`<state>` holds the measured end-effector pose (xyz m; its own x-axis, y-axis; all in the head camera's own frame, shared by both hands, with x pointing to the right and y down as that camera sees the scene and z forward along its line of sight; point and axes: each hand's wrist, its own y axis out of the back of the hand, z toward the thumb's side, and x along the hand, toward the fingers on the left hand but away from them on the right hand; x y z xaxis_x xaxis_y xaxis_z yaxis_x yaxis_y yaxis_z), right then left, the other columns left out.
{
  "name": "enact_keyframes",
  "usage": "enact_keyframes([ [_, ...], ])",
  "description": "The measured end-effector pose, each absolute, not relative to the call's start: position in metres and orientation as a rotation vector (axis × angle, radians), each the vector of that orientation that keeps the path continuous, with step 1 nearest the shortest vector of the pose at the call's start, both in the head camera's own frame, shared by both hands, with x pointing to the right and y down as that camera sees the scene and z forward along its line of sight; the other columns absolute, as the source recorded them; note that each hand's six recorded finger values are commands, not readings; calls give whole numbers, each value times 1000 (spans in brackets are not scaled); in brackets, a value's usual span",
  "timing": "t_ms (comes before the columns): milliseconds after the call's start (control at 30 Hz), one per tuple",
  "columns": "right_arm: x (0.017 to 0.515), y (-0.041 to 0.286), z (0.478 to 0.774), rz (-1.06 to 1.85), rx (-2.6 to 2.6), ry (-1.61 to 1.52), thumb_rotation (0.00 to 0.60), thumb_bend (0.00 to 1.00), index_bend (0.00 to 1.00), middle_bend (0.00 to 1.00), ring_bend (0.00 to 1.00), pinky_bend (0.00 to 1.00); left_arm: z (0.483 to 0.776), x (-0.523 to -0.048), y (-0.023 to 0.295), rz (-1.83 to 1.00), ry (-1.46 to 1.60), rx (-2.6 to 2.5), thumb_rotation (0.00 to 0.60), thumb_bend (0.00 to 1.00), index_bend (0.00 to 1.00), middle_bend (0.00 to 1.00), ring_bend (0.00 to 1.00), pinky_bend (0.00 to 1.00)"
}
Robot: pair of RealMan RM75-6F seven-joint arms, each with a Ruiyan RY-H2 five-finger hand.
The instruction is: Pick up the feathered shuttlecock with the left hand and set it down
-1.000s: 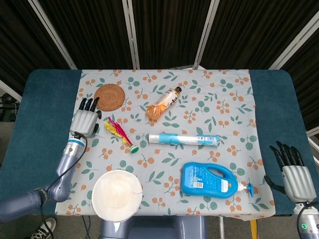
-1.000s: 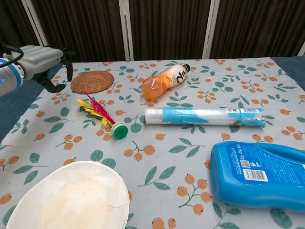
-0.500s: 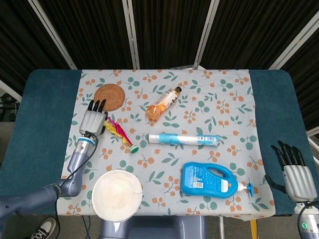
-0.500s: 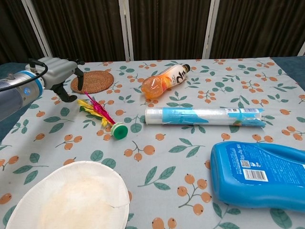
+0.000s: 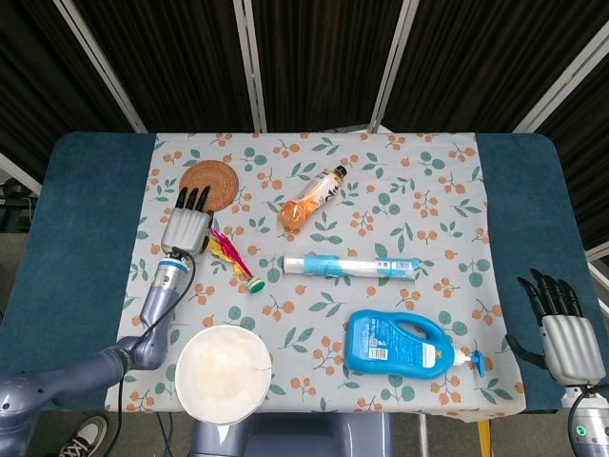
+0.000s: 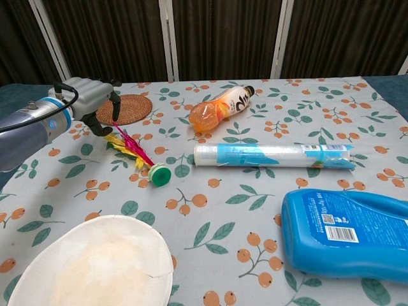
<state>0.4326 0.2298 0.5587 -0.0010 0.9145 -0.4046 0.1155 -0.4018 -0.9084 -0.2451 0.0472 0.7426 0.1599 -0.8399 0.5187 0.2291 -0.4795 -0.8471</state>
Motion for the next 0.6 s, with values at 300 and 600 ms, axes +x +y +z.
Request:
enact_keyframes([
  [300, 433, 229, 559, 1474, -1588, -1088, 600, 152, 104, 0, 0, 9, 750, -237, 47, -1488, 583, -1524, 600, 373, 483, 0, 0, 0],
  [600, 433, 229, 559, 1474, -1591, -1092, 600, 152, 104, 0, 0, 9, 754, -231, 48, -1487, 577, -1528, 600, 459, 548, 0, 0, 0],
])
